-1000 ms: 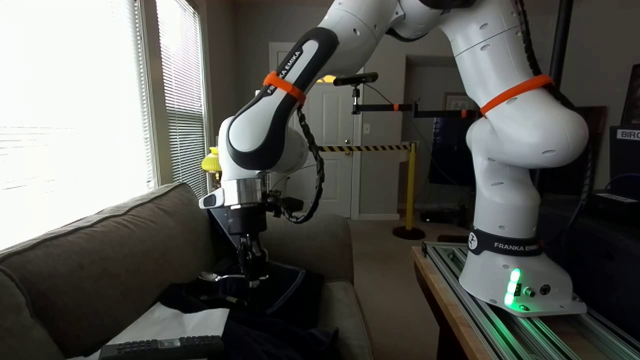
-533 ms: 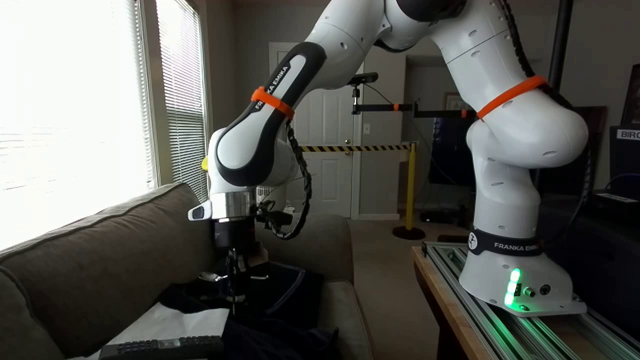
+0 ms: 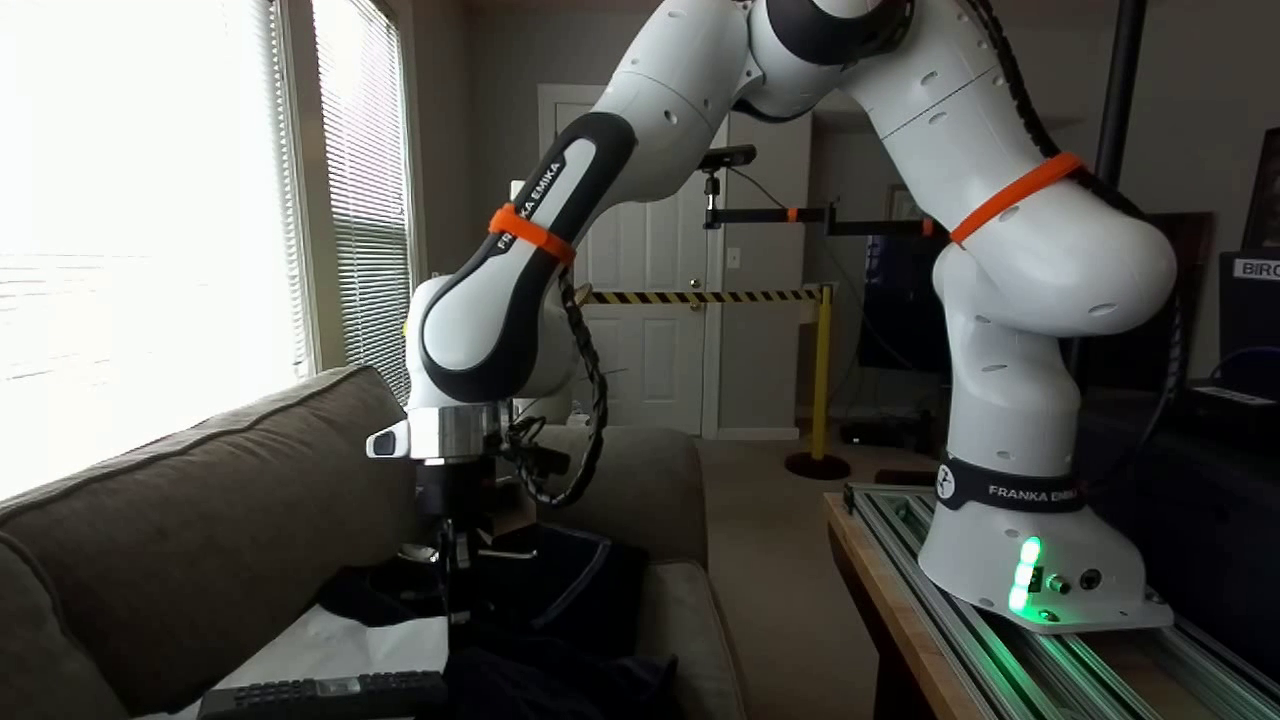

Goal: Press a button on the remote

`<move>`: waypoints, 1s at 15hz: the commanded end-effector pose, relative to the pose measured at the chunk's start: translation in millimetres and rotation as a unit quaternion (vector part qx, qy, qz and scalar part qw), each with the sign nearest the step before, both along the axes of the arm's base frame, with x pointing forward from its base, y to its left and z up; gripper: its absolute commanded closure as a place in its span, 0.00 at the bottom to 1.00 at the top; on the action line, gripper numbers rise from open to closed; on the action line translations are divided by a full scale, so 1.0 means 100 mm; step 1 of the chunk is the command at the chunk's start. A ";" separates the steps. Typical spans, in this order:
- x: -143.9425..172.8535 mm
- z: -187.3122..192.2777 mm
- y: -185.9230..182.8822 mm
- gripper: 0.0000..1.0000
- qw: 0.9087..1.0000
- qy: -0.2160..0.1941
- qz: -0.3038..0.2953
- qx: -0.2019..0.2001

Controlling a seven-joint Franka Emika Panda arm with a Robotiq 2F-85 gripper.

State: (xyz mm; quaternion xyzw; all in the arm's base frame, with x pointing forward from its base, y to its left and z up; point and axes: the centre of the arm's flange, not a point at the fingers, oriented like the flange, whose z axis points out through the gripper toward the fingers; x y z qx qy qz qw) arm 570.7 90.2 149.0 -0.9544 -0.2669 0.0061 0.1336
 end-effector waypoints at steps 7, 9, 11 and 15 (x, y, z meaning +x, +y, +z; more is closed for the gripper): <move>0.10 -0.39 0.01 1.00 0.999 -0.032 -0.018 0.011; 0.11 -0.42 -0.01 1.00 0.999 -0.039 -0.024 0.012; 0.13 -0.44 -0.01 1.00 0.998 -0.048 -0.026 0.016; 0.10 -0.39 0.01 1.00 0.998 -0.053 -0.022 0.020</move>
